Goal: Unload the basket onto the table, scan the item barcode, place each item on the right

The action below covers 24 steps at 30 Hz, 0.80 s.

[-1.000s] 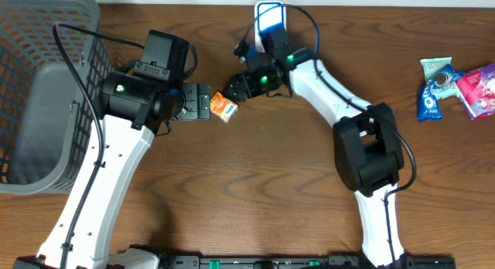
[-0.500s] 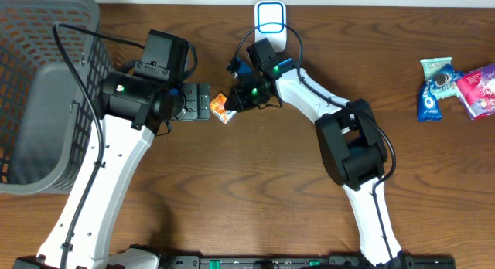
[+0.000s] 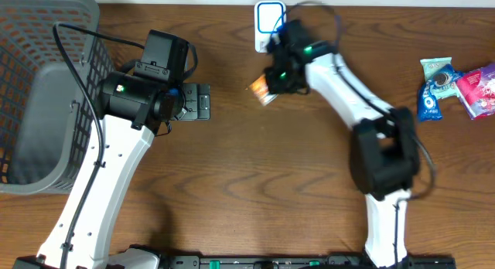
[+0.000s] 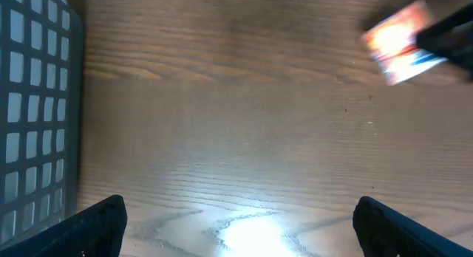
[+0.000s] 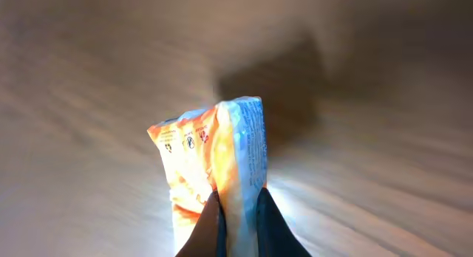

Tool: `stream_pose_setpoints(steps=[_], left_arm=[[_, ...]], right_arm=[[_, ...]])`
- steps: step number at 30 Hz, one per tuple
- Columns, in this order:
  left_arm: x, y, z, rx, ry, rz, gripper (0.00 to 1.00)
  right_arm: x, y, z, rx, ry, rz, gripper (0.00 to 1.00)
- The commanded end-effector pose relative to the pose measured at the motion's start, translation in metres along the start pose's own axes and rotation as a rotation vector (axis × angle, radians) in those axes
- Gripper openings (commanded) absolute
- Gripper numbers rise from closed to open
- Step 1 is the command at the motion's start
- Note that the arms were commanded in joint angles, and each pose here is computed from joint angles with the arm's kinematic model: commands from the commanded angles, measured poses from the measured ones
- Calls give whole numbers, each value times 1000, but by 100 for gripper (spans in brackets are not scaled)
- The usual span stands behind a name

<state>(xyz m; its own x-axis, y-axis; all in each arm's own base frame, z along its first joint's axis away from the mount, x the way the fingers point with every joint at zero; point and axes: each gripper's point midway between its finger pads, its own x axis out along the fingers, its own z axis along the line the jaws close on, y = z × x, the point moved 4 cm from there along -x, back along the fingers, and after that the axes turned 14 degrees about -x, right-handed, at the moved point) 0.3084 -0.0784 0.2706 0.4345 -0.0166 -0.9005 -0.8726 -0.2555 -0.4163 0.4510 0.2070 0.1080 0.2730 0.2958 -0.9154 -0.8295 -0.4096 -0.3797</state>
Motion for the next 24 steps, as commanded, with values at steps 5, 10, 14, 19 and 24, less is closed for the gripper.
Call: stream_pose_setpoints(steps=[5, 10, 14, 19, 24], left_arm=[[0, -2, 2, -13, -11, -2, 98], [0, -1, 2, -12, -11, -2, 98], [1, -2, 2, -13, -11, -2, 98], [0, -2, 2, -13, -11, -2, 98], [0, -2, 2, -13, -11, -2, 98]], right_arm=[[-47, 14, -55, -123, 595, 111, 1], [-28, 23, -61, -121, 629, 151, 1], [-28, 7, -60, -100, 636, 66, 1], [-34, -32, -51, -120, 643, -105, 1], [-45, -78, -37, -245, 672, -305, 1]])
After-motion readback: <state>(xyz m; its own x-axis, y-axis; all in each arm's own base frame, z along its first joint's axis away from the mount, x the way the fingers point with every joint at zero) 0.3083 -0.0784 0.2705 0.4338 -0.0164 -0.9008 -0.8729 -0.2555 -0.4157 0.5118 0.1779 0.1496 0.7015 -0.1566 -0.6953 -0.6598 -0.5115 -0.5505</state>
